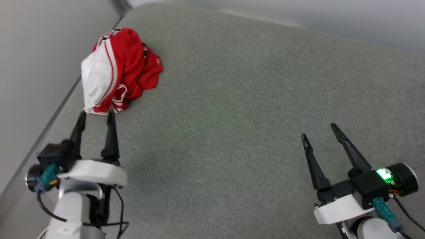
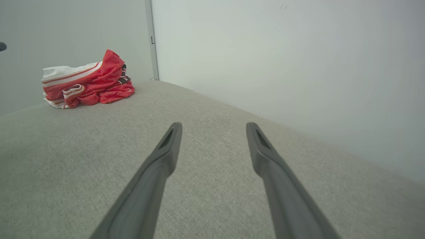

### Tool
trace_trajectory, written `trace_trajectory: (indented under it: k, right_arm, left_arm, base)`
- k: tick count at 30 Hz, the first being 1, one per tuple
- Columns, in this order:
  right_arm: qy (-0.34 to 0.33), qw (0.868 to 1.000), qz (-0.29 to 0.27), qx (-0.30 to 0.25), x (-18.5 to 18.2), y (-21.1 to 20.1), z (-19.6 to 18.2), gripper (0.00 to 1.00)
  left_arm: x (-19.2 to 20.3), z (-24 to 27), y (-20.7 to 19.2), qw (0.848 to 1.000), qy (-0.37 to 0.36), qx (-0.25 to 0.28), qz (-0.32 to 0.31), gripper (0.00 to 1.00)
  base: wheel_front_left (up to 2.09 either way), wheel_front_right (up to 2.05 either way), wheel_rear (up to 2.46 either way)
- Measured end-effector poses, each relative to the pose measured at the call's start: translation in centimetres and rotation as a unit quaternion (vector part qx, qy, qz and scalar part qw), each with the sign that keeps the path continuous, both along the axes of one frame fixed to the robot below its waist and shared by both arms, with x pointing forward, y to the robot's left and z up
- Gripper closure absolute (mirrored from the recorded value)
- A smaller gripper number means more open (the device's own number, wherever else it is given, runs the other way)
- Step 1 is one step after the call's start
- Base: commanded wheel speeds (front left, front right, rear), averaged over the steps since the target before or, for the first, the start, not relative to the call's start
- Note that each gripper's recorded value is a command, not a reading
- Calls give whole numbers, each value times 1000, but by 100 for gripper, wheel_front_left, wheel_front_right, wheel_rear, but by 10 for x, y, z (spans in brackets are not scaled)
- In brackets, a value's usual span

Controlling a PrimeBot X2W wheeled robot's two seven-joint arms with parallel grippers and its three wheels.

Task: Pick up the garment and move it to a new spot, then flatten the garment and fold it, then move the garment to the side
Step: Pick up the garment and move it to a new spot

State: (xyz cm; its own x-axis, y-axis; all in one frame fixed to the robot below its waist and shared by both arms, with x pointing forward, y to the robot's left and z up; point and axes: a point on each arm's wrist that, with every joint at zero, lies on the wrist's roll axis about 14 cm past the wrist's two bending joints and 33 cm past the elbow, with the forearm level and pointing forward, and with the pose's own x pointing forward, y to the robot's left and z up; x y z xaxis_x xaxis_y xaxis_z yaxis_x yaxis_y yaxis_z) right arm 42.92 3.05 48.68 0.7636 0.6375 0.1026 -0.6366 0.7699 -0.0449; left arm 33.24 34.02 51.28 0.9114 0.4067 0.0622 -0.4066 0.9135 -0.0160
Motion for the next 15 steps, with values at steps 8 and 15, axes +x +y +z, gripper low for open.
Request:
trace_trajectory:
  k: [8,15]
  right_arm:
    - [39,998,-33,-32,23,-34,-52,0]
    - [69,995,-58,-53,32,-57,-87,0]
  left_arm:
    - [81,-10,65,992,118,26,-23,0]
    - [120,-56,85,954,293,-56,-40,0]
  base:
    - [0,0,0]
    - [0,0,0]
